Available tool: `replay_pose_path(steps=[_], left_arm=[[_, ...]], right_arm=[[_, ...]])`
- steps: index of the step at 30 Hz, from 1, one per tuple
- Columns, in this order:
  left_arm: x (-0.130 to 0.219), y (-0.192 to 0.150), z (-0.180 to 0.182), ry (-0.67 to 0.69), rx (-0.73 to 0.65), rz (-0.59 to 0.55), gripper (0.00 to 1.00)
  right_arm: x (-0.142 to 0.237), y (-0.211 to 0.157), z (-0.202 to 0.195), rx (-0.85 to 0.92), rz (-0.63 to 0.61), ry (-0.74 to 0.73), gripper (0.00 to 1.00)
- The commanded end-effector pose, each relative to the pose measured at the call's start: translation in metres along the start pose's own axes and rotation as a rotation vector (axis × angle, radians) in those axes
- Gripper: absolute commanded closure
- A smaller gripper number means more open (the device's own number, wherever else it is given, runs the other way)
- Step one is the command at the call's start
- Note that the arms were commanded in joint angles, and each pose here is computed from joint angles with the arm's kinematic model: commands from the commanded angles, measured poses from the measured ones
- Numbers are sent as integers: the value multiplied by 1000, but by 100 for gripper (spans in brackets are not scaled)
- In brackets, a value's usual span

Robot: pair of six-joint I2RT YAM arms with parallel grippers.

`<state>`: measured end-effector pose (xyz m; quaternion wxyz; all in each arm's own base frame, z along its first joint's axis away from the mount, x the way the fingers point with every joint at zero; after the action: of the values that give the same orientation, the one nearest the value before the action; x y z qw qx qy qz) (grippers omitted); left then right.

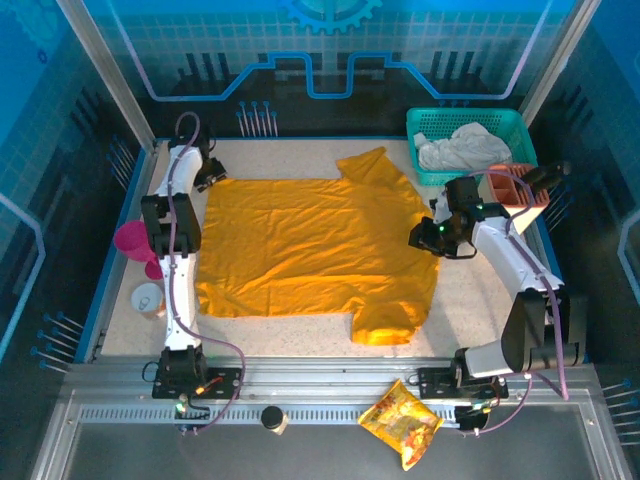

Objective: Fold and stack the t-shirts

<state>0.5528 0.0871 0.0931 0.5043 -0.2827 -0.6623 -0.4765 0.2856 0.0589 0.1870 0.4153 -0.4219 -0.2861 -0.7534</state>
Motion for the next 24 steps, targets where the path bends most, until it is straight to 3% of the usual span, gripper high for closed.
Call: replay_pose_path(steps=[1, 6, 14, 16, 20, 24], left_arm=[[-9, 0, -2, -57, -28, 26, 57], [-22, -4, -8, -109, -45, 49, 57], [-27, -6, -5, -83, -52, 57, 58], [-27, -6, -5, -83, -52, 58, 68], [-26, -6, -5, -87, -53, 60, 100], [-10, -4, -8, -110, -56, 37, 100]], right_arm=[[1, 0, 8, 2, 12, -8, 71], [-1, 1, 12, 9, 15, -14, 71], [-7, 2, 18, 20, 25, -23, 72], [-7, 2, 20, 22, 25, -24, 72], [-9, 4, 21, 27, 23, -28, 72], [-7, 20, 29, 72, -13, -68, 71]])
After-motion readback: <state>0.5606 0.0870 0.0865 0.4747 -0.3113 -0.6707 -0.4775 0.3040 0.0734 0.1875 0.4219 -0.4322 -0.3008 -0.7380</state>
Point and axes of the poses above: each hand's point on the last joint's axis, 136 mm out from that joint toward the fingers, its own x axis back along the fingers, its own z axis along the line the jaws close on, y = z × x, the point moved 7 cm from there along x, back along the fingers, and after that the axes turned 15 degrees about -x, right-handed, at the moved point
